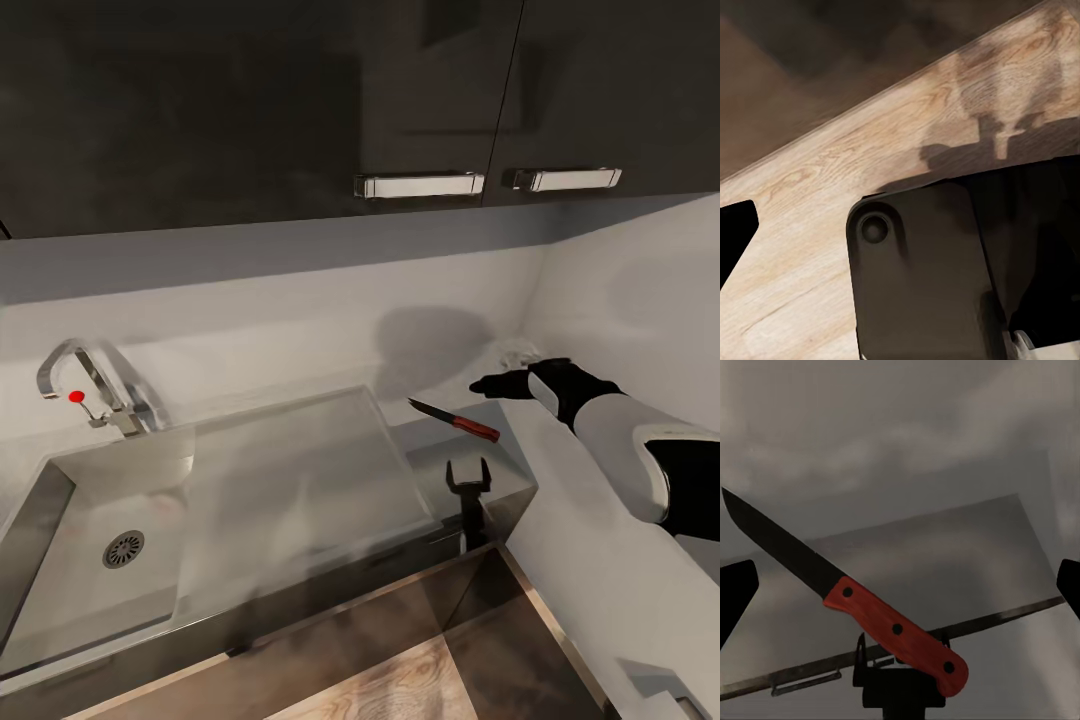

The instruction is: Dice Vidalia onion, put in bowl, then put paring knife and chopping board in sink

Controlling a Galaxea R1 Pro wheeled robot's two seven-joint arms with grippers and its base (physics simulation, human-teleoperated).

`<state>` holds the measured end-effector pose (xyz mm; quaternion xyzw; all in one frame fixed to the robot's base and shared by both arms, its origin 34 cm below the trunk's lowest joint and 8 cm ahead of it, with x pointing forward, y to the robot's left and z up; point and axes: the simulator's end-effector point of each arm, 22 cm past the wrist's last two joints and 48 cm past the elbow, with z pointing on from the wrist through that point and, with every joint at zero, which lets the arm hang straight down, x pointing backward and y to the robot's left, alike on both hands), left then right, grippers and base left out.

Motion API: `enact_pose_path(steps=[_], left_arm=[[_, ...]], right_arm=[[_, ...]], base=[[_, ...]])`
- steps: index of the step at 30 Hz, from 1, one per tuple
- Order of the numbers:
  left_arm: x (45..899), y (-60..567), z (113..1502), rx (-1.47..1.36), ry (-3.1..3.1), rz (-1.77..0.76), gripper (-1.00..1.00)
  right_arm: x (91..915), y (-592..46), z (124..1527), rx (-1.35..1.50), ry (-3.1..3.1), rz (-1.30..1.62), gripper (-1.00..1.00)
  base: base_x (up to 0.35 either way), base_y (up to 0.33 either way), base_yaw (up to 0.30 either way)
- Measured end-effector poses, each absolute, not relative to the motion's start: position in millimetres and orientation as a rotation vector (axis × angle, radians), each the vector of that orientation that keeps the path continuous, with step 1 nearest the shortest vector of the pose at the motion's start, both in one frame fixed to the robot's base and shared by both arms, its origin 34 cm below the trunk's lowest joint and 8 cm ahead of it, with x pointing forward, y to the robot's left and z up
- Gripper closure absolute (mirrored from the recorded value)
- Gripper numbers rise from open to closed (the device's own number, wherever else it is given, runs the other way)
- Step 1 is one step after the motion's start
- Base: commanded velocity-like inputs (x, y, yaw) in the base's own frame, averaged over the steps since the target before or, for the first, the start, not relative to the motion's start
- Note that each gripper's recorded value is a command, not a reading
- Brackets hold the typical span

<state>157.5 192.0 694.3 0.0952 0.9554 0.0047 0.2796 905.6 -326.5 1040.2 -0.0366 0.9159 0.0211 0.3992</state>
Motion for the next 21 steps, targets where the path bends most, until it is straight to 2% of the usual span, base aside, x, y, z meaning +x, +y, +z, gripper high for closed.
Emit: enact_pose_path(steps=[21], left_arm=[[148, 189, 693, 0.251, 2.594, 0.005, -1.00]], right_arm=[[904, -326, 1011, -0.092, 2.359, 0.057, -1.00]], base=[[0.000, 0.000, 0.000]])
